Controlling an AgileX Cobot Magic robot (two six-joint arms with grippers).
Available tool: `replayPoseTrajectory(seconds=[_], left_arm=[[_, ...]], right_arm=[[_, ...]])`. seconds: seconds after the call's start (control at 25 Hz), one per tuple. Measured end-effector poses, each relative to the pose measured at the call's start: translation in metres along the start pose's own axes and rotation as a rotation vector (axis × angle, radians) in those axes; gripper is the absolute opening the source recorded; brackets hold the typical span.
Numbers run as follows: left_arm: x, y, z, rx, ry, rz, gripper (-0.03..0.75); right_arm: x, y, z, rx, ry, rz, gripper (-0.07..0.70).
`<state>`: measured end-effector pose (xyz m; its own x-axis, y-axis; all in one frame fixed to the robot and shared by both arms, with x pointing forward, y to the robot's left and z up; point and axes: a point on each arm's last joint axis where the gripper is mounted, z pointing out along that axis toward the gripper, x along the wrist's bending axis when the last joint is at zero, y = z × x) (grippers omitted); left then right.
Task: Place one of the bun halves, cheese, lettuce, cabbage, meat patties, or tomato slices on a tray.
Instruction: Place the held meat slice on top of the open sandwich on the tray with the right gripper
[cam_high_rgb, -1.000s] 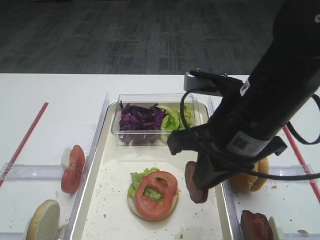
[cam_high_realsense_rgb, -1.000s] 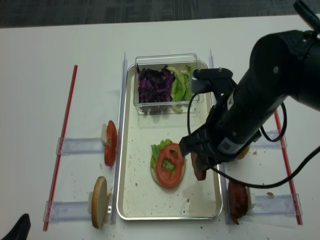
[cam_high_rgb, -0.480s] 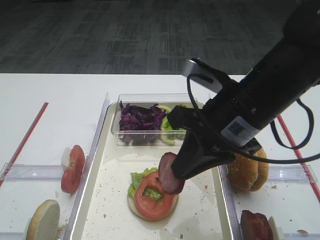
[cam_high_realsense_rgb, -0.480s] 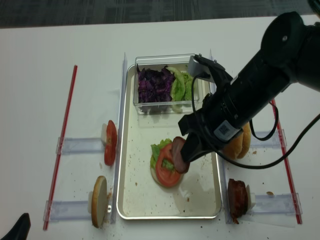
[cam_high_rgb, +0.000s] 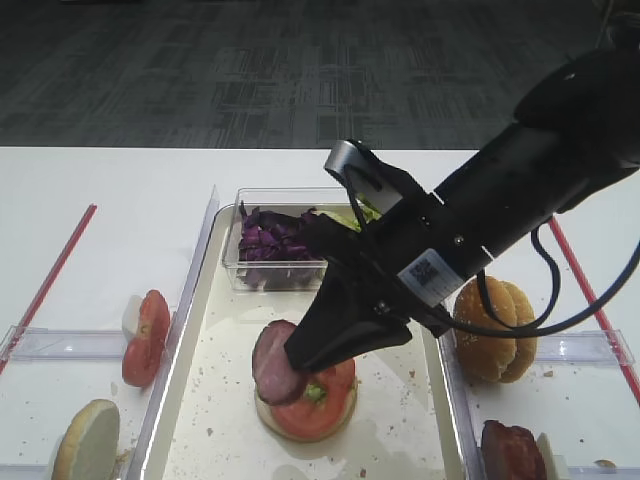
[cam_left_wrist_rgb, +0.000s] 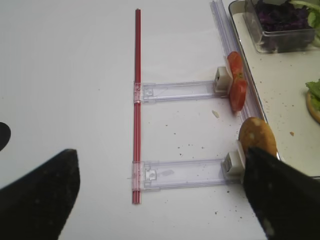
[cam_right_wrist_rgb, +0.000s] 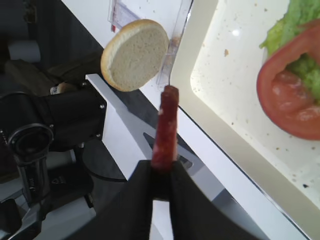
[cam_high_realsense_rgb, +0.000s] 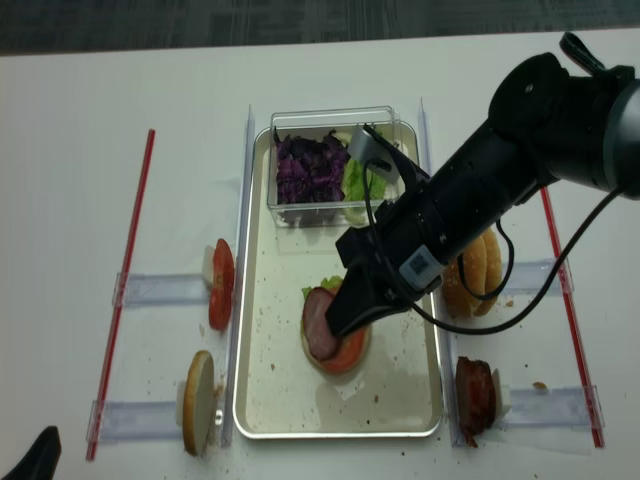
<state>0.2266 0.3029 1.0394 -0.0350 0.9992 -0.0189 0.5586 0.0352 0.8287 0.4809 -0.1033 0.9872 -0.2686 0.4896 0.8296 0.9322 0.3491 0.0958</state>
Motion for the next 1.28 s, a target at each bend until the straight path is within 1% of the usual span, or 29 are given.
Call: replayPoseTrajectory(seconds=[0.16, 0.28, 0.44, 0.52, 0.6, 0.8, 0.92, 1.0, 1.16, 1.28], left_arm=[[0.000, 0.000, 0.000, 0.000, 0.000, 0.000, 0.612], [0.000, 0.000, 0.000, 0.000, 0.000, 0.000, 0.613], [0.000, 0.000, 0.000, 0.000, 0.000, 0.000, 0.612], [0.000, 0.000, 0.000, 0.000, 0.000, 0.000, 0.612], [0.000, 0.000, 0.000, 0.000, 0.000, 0.000, 0.612], [0.000, 0.000, 0.000, 0.000, 0.000, 0.000, 0.612], [0.000, 0.000, 0.000, 0.000, 0.000, 0.000, 0.613], [0.000, 0.000, 0.000, 0.000, 0.000, 0.000, 0.613], [0.000, 0.000, 0.000, 0.000, 0.000, 0.000, 0.612], [0.000, 0.000, 0.000, 0.000, 0.000, 0.000, 0.613]], right_arm=[[-0.006, 0.005, 0.007, 0.004, 0.060, 0.008, 0.115], [-0.013, 0.010, 0.005, -0.014, 0.091, 0.031, 0.115], [-0.026, 0.016, -0.011, -0.073, 0.090, 0.055, 0.115], [-0.031, 0.017, -0.017, -0.087, 0.081, 0.064, 0.115], [-0.034, 0.017, -0.019, -0.084, 0.066, 0.068, 0.115], [-0.037, 0.014, -0.020, -0.051, 0.030, 0.053, 0.115], [-0.040, 0.011, -0.018, -0.043, 0.030, 0.060, 0.115], [-0.041, 0.008, -0.017, -0.038, 0.030, 0.056, 0.115], [-0.040, 0.010, -0.016, -0.058, 0.052, 0.050, 0.115], [-0.047, 0.012, -0.012, -0.056, 0.067, 0.079, 0.115]])
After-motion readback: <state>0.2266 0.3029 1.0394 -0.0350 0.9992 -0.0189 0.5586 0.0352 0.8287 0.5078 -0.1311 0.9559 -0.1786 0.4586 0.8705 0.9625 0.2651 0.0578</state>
